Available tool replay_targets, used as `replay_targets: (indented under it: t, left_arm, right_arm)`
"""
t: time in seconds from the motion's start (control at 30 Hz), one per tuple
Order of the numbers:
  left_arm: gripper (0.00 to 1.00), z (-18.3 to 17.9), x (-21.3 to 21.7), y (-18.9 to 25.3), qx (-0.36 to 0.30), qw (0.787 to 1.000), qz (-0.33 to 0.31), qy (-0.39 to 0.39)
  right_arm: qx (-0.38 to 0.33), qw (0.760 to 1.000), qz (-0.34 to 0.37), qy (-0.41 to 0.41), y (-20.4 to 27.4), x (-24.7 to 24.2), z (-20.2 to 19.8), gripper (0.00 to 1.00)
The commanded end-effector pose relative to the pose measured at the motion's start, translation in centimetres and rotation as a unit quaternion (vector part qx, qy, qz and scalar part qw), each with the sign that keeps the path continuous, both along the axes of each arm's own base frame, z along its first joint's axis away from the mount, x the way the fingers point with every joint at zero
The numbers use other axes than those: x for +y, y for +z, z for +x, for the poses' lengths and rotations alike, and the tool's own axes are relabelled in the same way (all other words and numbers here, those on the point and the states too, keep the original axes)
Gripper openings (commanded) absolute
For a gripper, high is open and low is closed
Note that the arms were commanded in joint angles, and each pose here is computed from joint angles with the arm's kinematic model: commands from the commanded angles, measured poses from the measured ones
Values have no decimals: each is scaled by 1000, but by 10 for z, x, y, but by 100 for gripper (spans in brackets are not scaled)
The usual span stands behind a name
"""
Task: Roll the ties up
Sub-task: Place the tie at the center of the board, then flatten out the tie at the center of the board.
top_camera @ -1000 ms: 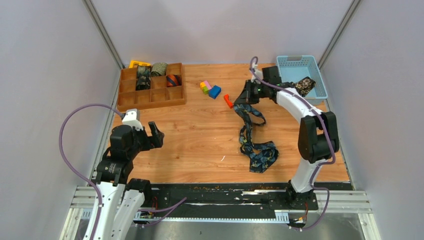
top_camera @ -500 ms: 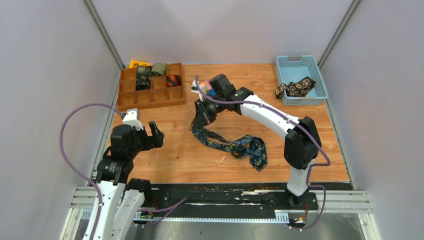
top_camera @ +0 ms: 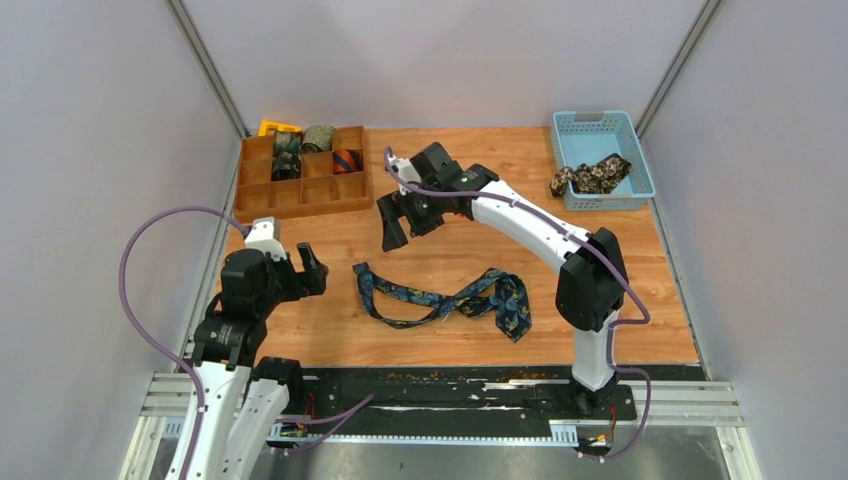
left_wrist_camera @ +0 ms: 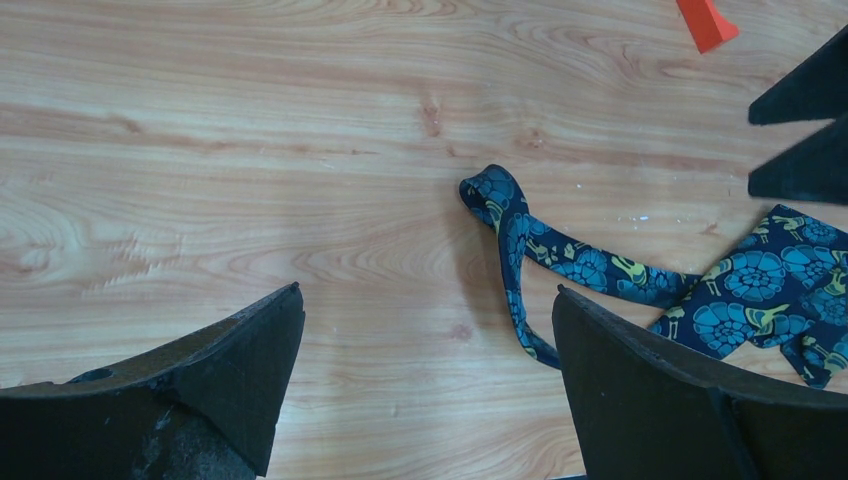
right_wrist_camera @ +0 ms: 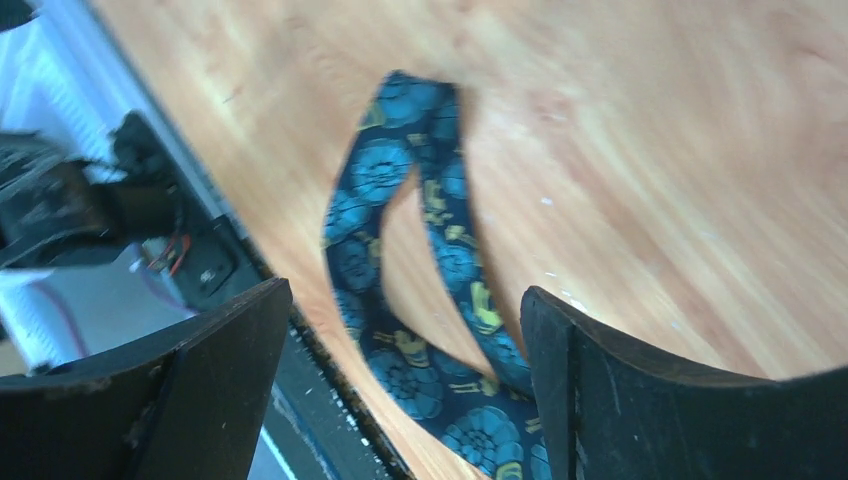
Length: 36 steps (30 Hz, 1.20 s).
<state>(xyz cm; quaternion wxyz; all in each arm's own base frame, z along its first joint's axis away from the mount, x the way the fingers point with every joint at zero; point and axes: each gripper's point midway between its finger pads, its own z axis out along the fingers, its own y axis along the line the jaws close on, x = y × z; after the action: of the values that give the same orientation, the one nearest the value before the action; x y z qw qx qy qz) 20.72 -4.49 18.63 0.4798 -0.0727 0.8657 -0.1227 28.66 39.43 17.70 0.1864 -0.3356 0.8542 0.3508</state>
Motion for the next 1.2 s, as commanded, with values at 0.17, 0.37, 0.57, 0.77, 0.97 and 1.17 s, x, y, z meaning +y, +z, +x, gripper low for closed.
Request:
replay_targets:
  t: [0.17,0.37,0.57,0.77,0.97,1.17]
  left_arm:
    - [100,9,4,16,-19,1000,5,11]
    - [100,12,-4,18,-5,1000,1,-15]
    - [100,17,-26,29,3,998,-43,-53]
    - [100,17,-42,27,4,993,-57,-106]
    - [100,11,-43,15,26,991,-42,-128]
    - [100,9,-36,9,22,993,-28,-112]
  right_arm:
    - [-86,947,-105,-292,2,-114,18,85]
    - [-40,923,-85,-374,-42,-167,-38,81]
    - [-20,889,-112,-444,-69,-221,-77,83]
    - [-30,881,-141,-450,-95,-249,-96,87]
    - [-31,884,-139,-444,-111,-252,-90,88]
    - [6,885,-147,-442,-128,-254,-83,85]
